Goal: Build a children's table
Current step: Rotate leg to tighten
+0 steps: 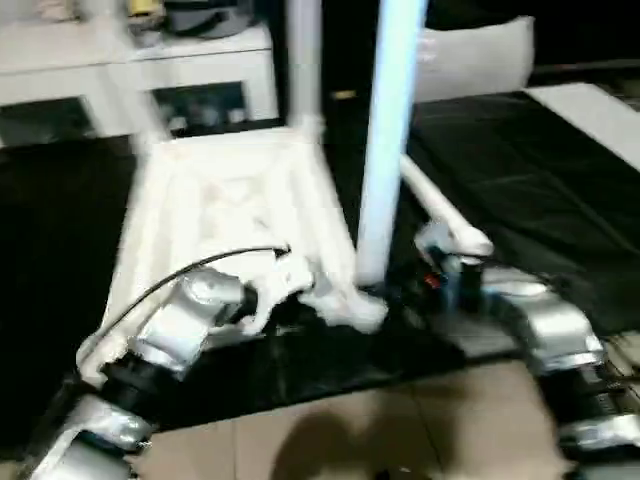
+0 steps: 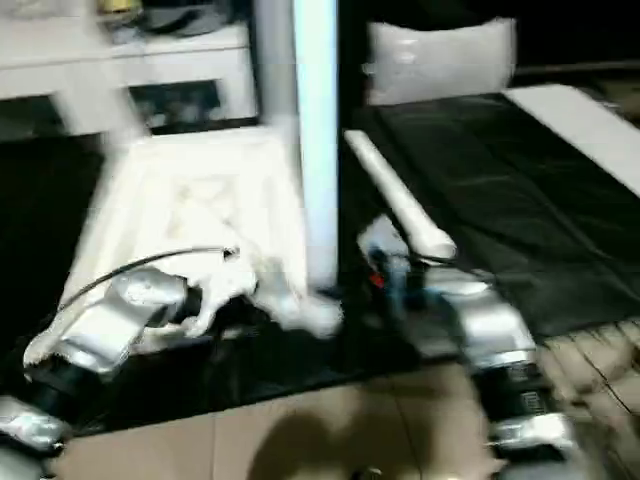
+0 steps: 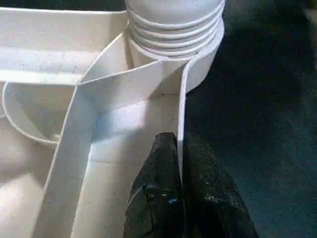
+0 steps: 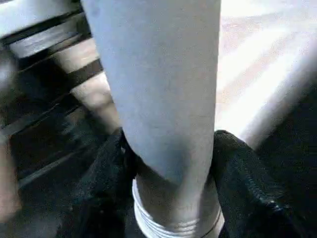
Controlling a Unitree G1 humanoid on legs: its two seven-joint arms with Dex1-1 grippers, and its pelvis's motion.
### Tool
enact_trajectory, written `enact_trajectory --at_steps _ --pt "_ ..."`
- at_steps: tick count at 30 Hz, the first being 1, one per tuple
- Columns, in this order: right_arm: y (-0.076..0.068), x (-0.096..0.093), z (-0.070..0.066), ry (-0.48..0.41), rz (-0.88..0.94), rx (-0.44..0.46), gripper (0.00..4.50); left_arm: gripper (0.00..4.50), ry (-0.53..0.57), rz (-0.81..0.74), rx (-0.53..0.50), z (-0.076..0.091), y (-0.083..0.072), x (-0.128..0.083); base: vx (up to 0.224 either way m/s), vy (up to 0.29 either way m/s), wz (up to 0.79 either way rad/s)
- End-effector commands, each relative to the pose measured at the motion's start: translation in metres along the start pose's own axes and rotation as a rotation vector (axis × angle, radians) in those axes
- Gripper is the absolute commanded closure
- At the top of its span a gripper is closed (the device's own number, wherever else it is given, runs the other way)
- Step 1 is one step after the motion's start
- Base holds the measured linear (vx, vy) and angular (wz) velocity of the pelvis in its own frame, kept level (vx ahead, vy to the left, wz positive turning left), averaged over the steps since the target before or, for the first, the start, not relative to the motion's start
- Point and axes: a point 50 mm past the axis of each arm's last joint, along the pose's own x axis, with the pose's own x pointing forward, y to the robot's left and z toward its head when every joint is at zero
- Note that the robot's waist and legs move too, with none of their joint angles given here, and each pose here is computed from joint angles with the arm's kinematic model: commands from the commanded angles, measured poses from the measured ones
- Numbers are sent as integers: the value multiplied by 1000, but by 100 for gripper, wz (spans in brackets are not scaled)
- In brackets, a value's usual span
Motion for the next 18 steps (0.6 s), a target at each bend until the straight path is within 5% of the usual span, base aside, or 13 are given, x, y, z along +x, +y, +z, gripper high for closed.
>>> enact_trajectory --at_steps 1,7,10,18 --pt "4 16 1 10 -86 33 256 450 -81 -9 -49 19 -12 14 0 0 0" --pt "-3 39 2 -31 -368 132 256 450 -167 225 -190 45 0 34 0 0 0" --pt "-3 44 4 -75 -411 217 187 450 -161 288 -185 52 3 37 0 0 0" --pt "-5 37 5 -83 -460 140 125 450 -114 316 -144 44 5 33 0 0 0"
